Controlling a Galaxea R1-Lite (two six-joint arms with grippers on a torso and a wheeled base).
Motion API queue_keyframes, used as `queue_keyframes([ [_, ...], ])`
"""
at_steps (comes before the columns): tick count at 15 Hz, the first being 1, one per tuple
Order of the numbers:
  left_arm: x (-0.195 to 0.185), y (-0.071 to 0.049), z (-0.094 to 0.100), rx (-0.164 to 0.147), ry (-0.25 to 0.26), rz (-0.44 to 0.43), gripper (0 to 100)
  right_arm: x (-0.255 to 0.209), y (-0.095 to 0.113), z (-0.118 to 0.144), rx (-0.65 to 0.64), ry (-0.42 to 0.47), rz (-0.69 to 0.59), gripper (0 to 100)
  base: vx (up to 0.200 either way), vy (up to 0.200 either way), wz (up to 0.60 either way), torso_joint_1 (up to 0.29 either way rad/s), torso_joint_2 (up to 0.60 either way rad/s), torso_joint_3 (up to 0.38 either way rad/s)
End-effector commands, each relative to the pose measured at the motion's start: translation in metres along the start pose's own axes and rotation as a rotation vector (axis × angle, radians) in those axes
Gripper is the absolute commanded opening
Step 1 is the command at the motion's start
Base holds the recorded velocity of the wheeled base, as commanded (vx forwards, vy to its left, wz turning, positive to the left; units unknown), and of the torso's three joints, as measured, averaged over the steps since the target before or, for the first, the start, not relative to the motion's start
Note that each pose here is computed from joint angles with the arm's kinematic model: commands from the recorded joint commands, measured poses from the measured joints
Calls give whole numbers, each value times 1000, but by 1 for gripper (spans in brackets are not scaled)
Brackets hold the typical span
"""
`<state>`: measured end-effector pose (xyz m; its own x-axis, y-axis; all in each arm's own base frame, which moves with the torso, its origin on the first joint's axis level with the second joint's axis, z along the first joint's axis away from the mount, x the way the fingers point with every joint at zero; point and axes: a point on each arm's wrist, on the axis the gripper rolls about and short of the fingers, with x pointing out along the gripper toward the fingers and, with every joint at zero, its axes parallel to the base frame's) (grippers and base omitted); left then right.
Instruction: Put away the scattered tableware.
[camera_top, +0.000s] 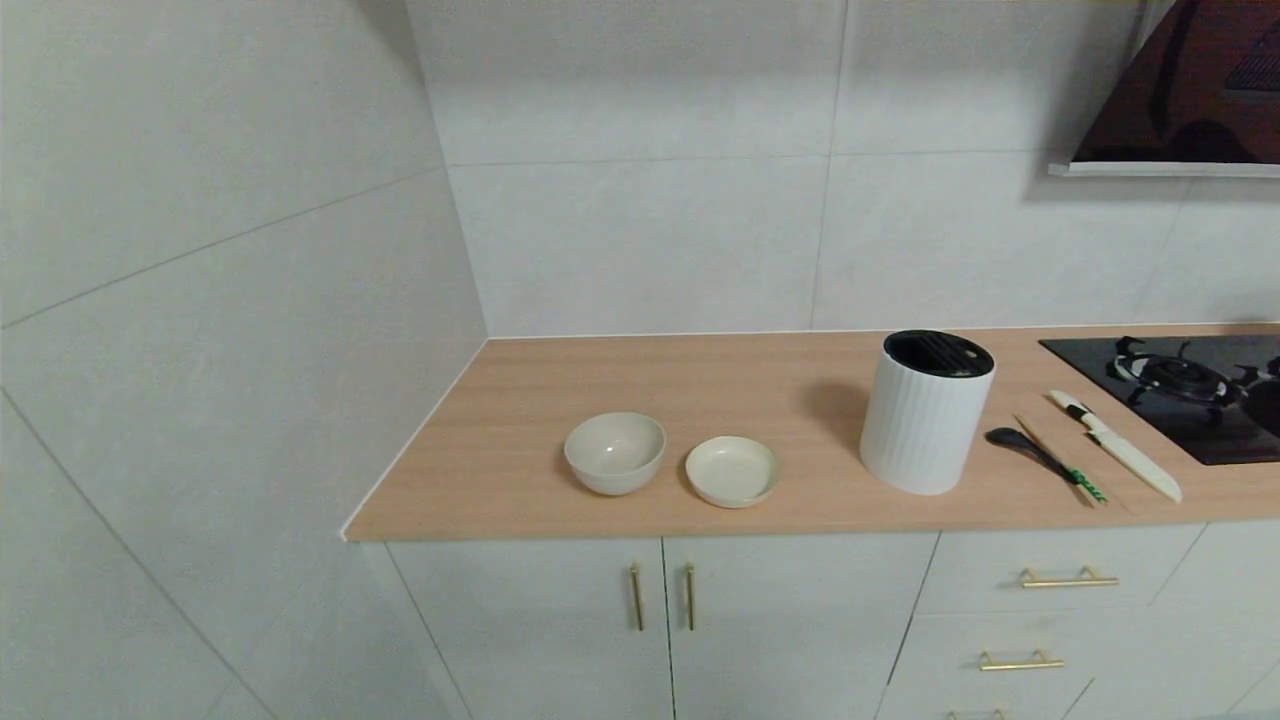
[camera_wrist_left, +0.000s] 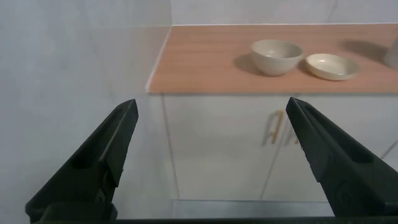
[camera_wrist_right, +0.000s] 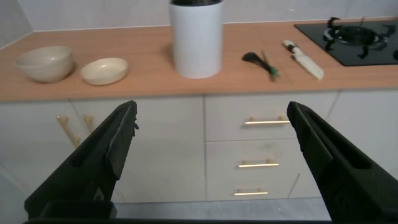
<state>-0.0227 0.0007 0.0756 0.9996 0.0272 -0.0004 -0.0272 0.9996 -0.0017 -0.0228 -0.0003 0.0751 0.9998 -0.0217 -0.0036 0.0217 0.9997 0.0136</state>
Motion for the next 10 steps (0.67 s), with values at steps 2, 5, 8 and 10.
queue_keyframes([
  [2,0,0,0,0,0,0,100,0,0,0,0,-1,0,100,0,200,0,2,2,2],
  [5,0,0,0,0,1,0,100,0,0,0,-1,1,0,100,0,0,0,0,0,0],
  [8,0,0,0,0,1,0,100,0,0,0,0,1,0,100,0,0,0,0,0,0],
  [10,0,0,0,0,1,0,100,0,0,0,0,-1,0,100,0,0,0,0,0,0],
])
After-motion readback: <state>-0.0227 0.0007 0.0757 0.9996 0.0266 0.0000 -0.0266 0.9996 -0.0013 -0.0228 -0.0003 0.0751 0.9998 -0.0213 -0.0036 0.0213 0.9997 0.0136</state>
